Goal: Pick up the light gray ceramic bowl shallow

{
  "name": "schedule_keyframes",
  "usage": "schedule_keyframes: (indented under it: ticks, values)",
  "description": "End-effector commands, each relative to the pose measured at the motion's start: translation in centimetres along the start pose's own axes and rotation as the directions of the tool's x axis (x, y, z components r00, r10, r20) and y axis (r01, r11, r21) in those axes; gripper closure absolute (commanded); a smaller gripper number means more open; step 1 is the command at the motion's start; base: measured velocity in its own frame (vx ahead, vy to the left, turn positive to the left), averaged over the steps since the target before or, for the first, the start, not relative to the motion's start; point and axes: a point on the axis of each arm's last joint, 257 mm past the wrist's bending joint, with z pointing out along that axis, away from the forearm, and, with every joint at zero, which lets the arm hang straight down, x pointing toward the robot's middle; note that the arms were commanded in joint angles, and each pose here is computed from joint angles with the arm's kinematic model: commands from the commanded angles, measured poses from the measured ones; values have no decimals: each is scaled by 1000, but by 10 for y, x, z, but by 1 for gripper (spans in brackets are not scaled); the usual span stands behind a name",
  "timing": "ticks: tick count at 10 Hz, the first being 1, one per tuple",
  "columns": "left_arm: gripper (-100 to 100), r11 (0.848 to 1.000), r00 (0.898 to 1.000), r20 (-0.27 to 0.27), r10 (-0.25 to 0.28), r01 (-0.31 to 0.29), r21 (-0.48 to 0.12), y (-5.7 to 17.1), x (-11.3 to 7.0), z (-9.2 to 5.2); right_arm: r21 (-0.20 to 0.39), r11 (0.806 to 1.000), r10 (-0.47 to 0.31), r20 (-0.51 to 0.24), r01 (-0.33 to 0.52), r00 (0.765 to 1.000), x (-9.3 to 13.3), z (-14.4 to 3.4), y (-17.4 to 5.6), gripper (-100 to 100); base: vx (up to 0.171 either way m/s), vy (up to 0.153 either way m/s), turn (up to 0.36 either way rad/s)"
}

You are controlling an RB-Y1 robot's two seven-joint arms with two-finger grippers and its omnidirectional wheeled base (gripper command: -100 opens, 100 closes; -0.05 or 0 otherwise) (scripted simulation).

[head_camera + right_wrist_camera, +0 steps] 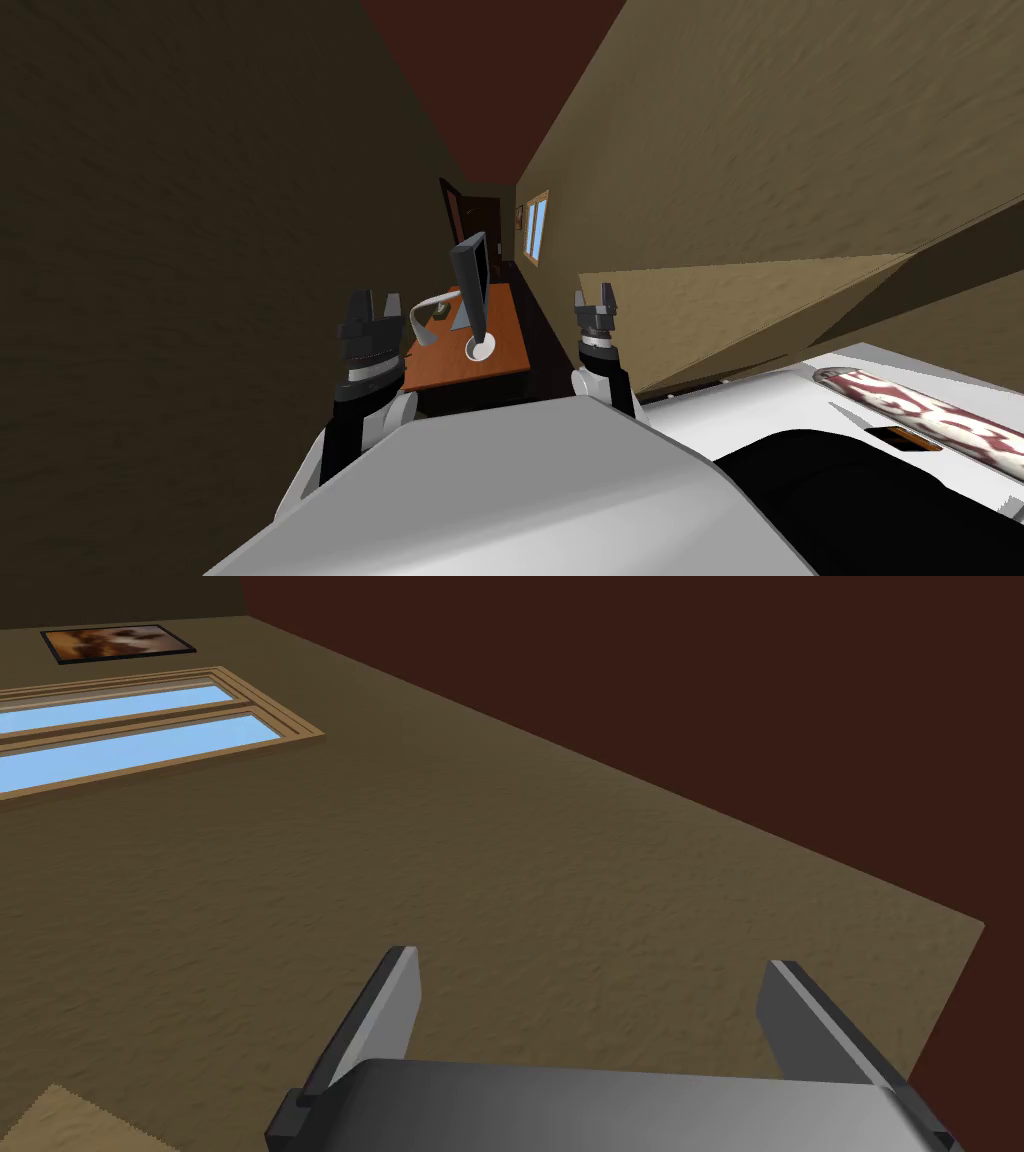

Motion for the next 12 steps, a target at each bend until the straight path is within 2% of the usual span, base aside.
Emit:
schedule_keyframes:
  ticks: [1,4,7,8,10,11,12]
  values:
    - [-100,998,1000,-21,-5,3,-55,21,5,-1,0,1000,0,0,0,1000,0,0,0,0,-47,-21,-42]
    - [-100,989,999,-42,-15,8,-151,58,13,-5,0,1000,0,0,0,1000,0,0,0,0,-92,-30,-31]
    - [-100,963,998,-63,-31,13,-269,105,23,-13,0,1000,0,0,0,1000,0,0,0,0,-95,-30,-46]
    - [-100,959,997,-64,-31,11,-284,109,24,-15,0,1000,0,0,0,1000,0,0,0,0,-64,-19,-18]
    - [-100,925,996,-80,-45,11,-380,147,33,-25,0,1000,0,0,0,1000,0,0,0,0,-65,-21,-45]
    - [-100,922,996,-81,-45,10,-387,148,33,-26,0,1000,0,0,0,1000,0,0,0,0,-66,-10,-18]
    - [-100,903,995,-89,-53,10,-429,166,38,-31,0,1000,0,0,0,1000,0,0,0,0,-60,-14,-37]
